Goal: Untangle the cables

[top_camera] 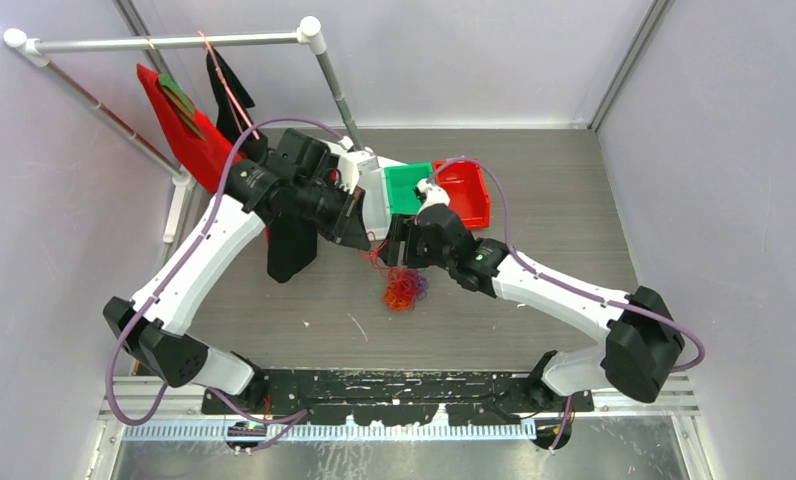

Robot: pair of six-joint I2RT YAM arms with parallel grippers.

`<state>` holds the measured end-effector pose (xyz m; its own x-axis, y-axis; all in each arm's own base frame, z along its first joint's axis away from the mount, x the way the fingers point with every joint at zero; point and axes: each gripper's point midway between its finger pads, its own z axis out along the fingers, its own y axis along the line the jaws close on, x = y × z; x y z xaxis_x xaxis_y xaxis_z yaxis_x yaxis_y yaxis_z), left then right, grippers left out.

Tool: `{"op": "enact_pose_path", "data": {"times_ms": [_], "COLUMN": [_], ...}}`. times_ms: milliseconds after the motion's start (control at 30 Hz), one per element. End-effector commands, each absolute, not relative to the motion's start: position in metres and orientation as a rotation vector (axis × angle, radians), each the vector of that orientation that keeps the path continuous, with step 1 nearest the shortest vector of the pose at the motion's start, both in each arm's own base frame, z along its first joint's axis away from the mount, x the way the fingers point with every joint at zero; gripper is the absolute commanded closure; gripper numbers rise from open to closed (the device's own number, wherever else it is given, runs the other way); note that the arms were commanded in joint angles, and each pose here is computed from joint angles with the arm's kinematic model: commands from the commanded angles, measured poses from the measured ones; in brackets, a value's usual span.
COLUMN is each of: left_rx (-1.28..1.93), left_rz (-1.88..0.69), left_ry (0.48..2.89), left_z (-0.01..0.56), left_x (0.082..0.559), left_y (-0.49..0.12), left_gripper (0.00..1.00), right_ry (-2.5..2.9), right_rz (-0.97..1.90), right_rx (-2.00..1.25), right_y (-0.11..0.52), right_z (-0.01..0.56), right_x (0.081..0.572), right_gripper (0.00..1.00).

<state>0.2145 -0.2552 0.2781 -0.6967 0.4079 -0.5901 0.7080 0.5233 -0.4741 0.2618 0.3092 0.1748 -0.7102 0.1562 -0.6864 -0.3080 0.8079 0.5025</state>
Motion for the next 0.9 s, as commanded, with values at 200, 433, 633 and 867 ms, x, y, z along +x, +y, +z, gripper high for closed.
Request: {"op": "enact_pose_path", "data": {"times_ms": [200,433,633,867], "left_rx": [0.992,0.977,0.960,0.954], "left_rz": [-1.044,-0.948,-0.909,-0.906], "left_ry": [2.199,2.202,2.167,2.143], "left_z": [0.337,0.330,0.337,0.351], "left_x": [0.197,0.208,0.216,0.220], "left_y": [-0.250,-0.244,-0.244,-0.246], "left_gripper": [1.00,1.00,1.00,1.00], "right_ry": [2.217,2.158,2.112,1.907], "right_rz": [0.857,0.779,0.881,1.052], "right_rx": [-0.061,0.010,-0.073,-0.279], "right_y": [0.315,0.271,0.269,0.296], "right_z": [0.167,0.187,0.200,0.226], "right_x": [0.259,0.245,0.226,0.214], "right_gripper": [0.27,0.23,0.19,0.19]}}
